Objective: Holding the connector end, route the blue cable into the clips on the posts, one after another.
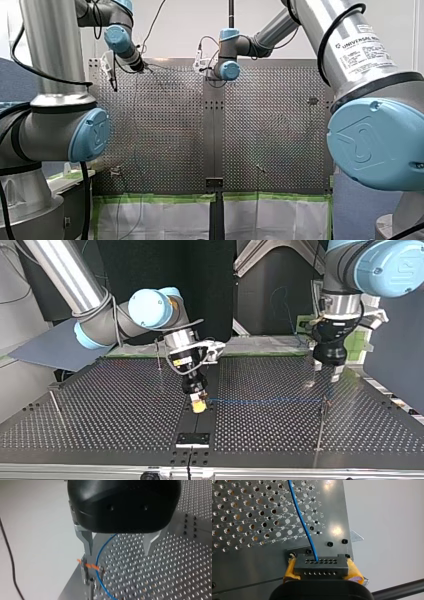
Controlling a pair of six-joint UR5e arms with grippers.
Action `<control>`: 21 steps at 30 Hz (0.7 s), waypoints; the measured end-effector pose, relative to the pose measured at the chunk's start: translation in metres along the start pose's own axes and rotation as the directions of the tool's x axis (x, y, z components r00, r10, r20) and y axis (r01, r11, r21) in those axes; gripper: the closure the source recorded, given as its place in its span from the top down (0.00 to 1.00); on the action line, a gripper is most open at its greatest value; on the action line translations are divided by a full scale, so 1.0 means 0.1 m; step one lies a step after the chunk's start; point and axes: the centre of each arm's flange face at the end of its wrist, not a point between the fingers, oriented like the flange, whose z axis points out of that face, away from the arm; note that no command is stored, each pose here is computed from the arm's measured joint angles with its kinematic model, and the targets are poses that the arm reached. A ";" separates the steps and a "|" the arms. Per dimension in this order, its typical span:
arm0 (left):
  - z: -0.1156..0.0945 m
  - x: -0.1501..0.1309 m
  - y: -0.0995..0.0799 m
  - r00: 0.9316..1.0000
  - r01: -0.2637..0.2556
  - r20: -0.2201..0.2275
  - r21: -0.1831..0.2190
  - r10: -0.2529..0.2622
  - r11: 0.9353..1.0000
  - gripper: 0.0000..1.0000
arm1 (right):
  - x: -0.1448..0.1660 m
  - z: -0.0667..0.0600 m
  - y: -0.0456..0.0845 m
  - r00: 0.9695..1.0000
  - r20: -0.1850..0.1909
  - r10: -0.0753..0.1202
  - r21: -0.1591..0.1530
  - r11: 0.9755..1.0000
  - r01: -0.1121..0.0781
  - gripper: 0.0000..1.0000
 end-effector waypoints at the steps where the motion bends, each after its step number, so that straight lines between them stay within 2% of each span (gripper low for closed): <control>1: 0.00 0.00 -0.02 1.000 -0.009 0.000 0.011 0.009 1.000 1.00 | 0.00 0.00 0.00 1.000 0.000 0.000 0.000 1.000 0.000 0.00; 4: 0.00 0.00 -0.03 0.999 -0.035 0.001 0.023 0.035 0.999 1.00 | 0.00 0.00 0.00 1.000 0.001 0.000 0.001 1.000 0.000 0.00; 9: 0.02 0.00 -0.03 0.997 -0.074 0.013 0.016 0.074 0.997 1.00 | 0.00 0.00 0.00 1.000 0.001 0.000 0.001 1.000 0.000 0.00; 16: 0.08 -0.05 0.02 0.990 -0.131 0.055 -0.012 0.132 0.991 1.00 | 0.00 0.00 0.00 1.000 0.001 0.000 0.001 1.000 0.000 0.00; 21: 0.13 -0.03 0.06 0.987 -0.153 0.055 -0.026 0.154 0.988 1.00 | 0.00 0.00 0.00 1.000 0.002 0.000 0.001 1.000 0.000 0.00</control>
